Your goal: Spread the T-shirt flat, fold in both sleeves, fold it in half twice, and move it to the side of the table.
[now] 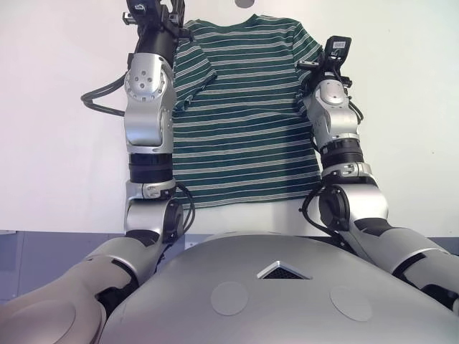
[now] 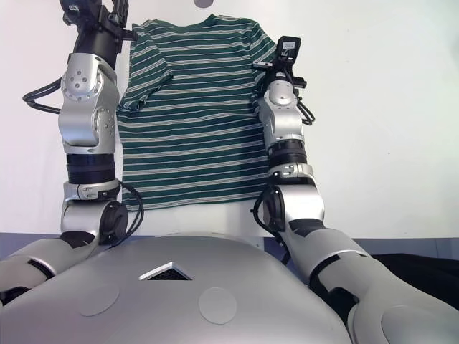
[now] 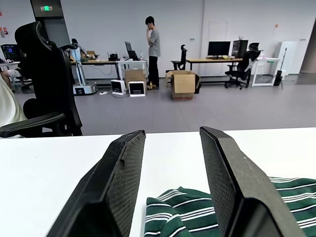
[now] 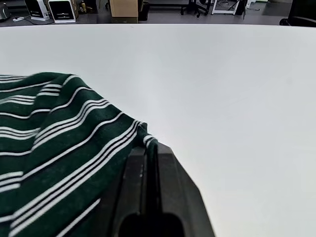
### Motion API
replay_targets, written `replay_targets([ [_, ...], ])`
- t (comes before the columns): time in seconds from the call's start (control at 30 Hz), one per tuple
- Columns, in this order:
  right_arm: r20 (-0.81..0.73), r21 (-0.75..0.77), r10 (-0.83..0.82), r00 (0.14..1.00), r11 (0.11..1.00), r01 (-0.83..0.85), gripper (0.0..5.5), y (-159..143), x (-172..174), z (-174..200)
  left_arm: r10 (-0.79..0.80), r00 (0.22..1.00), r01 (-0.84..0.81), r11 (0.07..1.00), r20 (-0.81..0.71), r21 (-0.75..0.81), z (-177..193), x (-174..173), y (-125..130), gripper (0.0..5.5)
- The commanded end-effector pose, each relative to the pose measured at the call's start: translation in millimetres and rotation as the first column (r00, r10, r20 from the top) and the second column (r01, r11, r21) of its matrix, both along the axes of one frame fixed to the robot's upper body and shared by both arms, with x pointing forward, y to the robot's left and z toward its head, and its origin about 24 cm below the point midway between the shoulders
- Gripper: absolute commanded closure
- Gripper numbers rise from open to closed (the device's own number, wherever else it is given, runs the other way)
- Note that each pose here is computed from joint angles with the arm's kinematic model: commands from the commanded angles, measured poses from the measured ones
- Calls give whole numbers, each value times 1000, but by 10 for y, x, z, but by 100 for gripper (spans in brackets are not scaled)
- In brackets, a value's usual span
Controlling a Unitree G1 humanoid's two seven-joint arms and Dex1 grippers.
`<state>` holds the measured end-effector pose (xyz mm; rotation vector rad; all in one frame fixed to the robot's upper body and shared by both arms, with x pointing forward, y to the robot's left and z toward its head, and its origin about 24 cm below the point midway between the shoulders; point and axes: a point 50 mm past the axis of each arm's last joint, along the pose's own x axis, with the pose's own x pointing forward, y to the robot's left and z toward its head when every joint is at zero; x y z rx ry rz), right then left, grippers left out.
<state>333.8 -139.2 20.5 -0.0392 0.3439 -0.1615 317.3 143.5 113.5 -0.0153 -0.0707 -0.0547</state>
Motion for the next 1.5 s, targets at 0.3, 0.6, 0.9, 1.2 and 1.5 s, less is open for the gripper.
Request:
replay_targets([
  [0.3, 44, -72, 250, 967, 966, -247, 549, 583, -19, 351, 6, 999, -6, 1000, -35, 6, -79, 8, 15, 346],
  [0.6, 108, 16, 376, 920, 925, -380, 549, 923, -68, 483, 5, 999, -4, 1000, -35, 7, -79, 13, 8, 346],
  [0.9, 107, 118, 429, 897, 890, -440, 412, 958, -98, 463, -6, 999, 7, 1000, -44, 10, -99, 5, -7, 346],
  [1.2, 364, 404, 516, 776, 663, -630, 309, 945, -236, 856, -114, 993, 115, 993, 21, -22, 58, 7, -55, 346],
  [1.5, -39, -560, 937, 348, 268, -784, 209, -171, -1319, 596, -778, 609, 646, 377, -151, 663, 200, -742, 422, 235],
])
